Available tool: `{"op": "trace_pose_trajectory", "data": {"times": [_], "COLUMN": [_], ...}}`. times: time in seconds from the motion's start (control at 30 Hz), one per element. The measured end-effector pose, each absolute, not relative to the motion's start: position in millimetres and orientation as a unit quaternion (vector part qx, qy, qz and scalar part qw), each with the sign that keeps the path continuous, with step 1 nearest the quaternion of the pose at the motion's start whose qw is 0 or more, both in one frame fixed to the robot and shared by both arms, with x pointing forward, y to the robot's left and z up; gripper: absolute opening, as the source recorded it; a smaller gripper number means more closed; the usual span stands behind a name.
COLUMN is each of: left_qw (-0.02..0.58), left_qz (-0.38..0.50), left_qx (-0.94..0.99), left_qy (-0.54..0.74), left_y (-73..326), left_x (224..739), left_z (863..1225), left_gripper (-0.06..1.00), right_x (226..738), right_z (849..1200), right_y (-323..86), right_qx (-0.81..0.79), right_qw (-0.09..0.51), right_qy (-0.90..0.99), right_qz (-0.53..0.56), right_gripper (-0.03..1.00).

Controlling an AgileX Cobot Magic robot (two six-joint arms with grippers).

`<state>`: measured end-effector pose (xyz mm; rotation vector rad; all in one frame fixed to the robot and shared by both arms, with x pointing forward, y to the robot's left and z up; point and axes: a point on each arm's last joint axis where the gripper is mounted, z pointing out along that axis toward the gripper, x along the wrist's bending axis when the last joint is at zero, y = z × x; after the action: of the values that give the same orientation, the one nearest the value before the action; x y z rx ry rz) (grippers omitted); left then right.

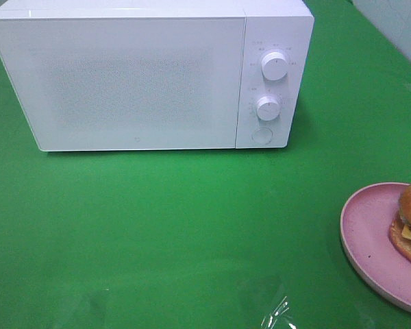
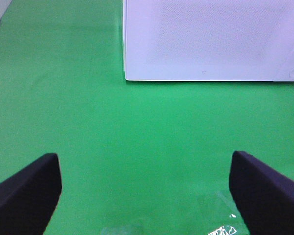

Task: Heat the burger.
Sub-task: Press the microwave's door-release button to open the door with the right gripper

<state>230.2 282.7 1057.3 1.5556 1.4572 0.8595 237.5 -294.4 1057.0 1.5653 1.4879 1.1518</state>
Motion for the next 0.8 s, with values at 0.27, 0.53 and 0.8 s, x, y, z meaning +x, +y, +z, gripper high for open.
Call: {"op": "trace_pose_trajectory", "data": {"times": [0.27,0.53,0.8], "left_qw": [0.409,0.409,0.409], "left_qz": [0.341,0.341,0.341], "left_qx": [0.618,0.618,0.618], "left_qy": [0.578,0.578,0.578], "left_y": [283,283,283], "left_x": [230,230,230], "left_z": [1057,1057,1057], "left_gripper": [0.85,0.85,0.85], "right_x": [238,238,235], "right_z": [1057,1057,1077], "right_y": [-294,-294,-295], "right_qx": [0.602,0.602,0.593], "right_qw": [0.34,0.34,0.351], "right_qy": [0.571,0.571,0.563], "right_qz": [0.443,0.443,0.456], "right_gripper": [0.73,0.73,0.73]}}
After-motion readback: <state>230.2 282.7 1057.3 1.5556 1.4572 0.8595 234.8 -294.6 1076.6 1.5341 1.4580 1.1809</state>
